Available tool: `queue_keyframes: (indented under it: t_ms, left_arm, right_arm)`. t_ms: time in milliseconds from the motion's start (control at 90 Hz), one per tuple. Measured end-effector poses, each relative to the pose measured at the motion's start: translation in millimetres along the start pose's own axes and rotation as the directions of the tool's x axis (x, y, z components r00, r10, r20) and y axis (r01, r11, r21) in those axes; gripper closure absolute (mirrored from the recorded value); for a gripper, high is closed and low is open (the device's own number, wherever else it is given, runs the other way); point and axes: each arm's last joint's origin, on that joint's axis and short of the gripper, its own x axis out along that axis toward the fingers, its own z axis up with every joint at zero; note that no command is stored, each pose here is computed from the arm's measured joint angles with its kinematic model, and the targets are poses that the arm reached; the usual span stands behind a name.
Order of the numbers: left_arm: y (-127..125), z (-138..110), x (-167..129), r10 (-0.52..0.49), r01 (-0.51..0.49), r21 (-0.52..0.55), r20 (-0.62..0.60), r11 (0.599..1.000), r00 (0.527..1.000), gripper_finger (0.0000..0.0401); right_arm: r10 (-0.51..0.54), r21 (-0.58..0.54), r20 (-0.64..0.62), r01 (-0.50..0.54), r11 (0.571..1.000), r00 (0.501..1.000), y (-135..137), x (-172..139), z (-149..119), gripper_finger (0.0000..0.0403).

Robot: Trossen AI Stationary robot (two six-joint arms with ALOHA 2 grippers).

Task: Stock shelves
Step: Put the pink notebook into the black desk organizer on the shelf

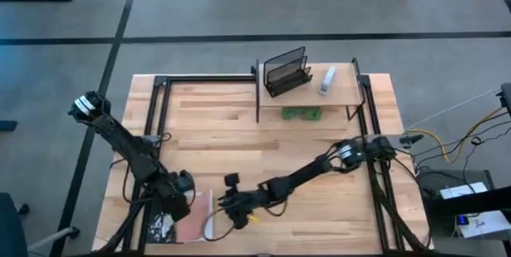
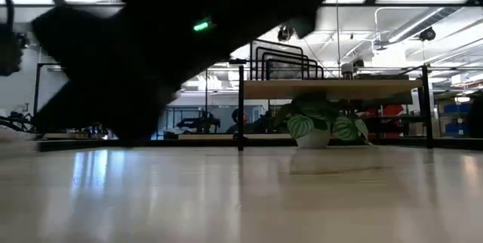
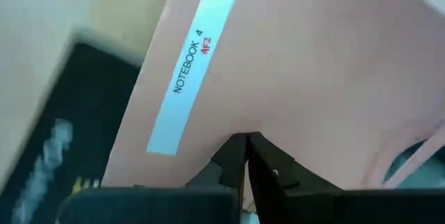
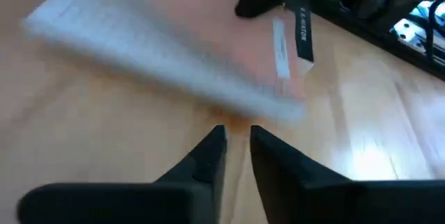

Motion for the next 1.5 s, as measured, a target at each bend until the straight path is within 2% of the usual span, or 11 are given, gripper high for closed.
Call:
queue_keyframes:
  t_ms: [122,344,544,722,978,1244,1500]
  left_arm:
    - [1.8,2.5,3.4,-0.009,0.007,0.027,0.099,1.0,0.995,0.0401]
    - [19.1,-2.0,14.5,-0.024,0.025,-0.009,0.107,1.0,0.994,0.0401]
    - [23.9,-2.9,18.8,-0.048,0.05,-0.005,0.134,0.999,0.99,0.0401]
    - [24.1,-2.1,19.2,-0.042,0.042,0.008,0.169,0.999,0.985,0.0401]
    - [31.6,1.7,20.5,0.037,-0.055,0.043,0.338,0.998,0.941,0.0401]
    - [36.4,1.4,22.5,0.036,-0.052,0.035,0.362,0.998,0.931,0.0401]
    - [37.1,1.9,22.4,0.042,-0.059,0.033,0.38,0.998,0.924,0.0401]
  right_arm:
    - [0.006,-0.035,-0.061,-0.008,0.999,0.998,-1.3,11.8,3.1,0.0285]
    - [0.024,-0.164,-0.164,-0.051,0.985,0.986,-5.7,13.7,7.6,0.0218]
    - [0.028,-0.314,-0.183,-0.085,0.946,0.983,-5.4,12.1,7.0,0.0177]
    - [0.036,-0.376,-0.244,-0.129,0.917,0.969,-6.8,8.7,3.8,0.0154]
    - [0.037,-0.437,-0.235,-0.139,0.889,0.971,-6.9,11.1,2.3,0.0145]
    - [0.026,-0.399,-0.181,-0.098,0.912,0.983,-9.4,12.1,8.6,0.017]
    - [-0.025,-0.386,-0.11,-0.02,0.922,0.994,-20.2,6.5,36.0,0.0193]
